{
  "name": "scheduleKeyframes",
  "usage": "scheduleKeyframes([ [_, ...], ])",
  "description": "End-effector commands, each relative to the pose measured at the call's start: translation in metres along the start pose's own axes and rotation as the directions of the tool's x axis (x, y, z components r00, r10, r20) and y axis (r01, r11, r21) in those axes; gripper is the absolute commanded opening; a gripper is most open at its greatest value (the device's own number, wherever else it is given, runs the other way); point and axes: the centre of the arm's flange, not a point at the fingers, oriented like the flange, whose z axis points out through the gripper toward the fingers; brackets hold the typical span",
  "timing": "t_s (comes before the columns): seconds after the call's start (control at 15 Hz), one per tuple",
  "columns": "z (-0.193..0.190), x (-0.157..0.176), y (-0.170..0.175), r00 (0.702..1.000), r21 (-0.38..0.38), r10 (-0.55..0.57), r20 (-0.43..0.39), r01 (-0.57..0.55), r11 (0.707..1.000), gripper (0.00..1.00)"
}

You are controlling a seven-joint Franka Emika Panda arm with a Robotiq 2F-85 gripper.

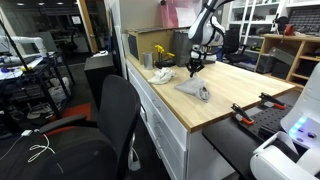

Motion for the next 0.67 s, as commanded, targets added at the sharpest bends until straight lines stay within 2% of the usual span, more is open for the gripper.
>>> scheduleKeyframes([
  [0.0,-0.011,0.019,0.016,0.979,0.018,-0.164,0.12,0.163,0.986,0.0],
  [0.13,-0.01,0.028,0.021,0.948,0.026,-0.241,0.207,0.241,0.97,0.0],
  [0.2,-0.01,0.034,0.023,0.936,0.006,-0.257,0.241,0.264,0.965,0.0],
  [0.27,-0.011,0.04,0.025,0.939,-0.028,-0.239,0.249,0.254,0.967,0.0],
  [0.47,-0.023,0.059,0.029,0.955,-0.035,-0.2,0.219,0.213,0.976,0.0],
  [0.53,-0.028,0.061,0.031,0.968,-0.03,-0.145,0.203,0.154,0.988,0.26],
  [0.6,-0.03,0.06,0.035,0.979,-0.03,-0.1,0.177,0.107,0.994,0.29],
])
